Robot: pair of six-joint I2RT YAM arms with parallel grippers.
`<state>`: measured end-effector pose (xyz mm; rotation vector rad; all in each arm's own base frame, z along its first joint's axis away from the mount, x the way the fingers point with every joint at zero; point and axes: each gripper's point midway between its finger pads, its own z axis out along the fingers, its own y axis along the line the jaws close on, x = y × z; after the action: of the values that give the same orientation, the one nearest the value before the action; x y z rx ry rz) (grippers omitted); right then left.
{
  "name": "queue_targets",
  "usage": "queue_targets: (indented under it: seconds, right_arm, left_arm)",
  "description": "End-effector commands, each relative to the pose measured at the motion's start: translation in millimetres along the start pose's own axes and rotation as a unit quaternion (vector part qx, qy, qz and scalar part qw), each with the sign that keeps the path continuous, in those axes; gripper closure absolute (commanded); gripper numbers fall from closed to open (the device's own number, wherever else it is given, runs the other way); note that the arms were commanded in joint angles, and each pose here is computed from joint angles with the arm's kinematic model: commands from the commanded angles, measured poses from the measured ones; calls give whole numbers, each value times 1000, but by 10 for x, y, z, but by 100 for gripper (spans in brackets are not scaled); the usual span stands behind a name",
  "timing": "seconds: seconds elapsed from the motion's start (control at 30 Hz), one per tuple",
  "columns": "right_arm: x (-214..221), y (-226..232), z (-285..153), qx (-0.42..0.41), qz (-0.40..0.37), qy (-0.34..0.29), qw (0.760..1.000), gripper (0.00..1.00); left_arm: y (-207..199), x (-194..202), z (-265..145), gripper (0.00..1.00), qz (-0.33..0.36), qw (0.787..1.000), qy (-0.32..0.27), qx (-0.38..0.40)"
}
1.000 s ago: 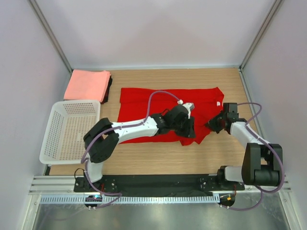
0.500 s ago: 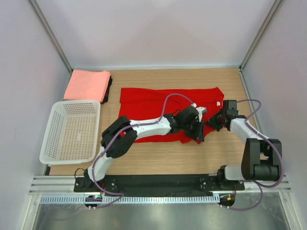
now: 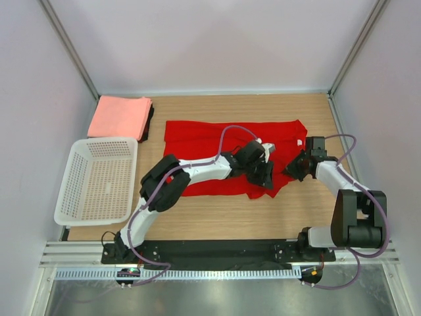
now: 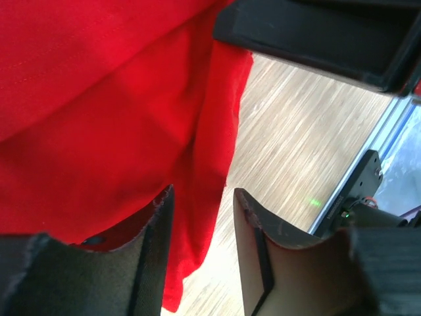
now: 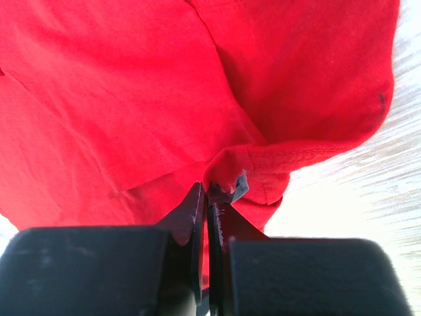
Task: Fold and stack the t-shirts
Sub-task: Fold the tshirt
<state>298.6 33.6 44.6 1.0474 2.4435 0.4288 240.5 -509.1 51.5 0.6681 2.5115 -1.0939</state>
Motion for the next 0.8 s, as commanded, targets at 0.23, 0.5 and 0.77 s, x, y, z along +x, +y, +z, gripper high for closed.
queue_targets:
  seconds: [0.23, 0.5, 0.77]
  right_arm:
    - [-221, 225, -59, -22, -8, -26, 999, 99]
    - [-220, 243, -114, -24, -22, -23, 999, 91]
    - [-134, 58, -298, 15, -42, -18, 999, 82]
  left_arm:
    - [-100, -210, -120, 51, 96, 995, -8, -8]
    - [17, -291, -46, 76, 93, 995, -3, -18]
    - [55, -432, -66, 100, 59, 998, -7, 20]
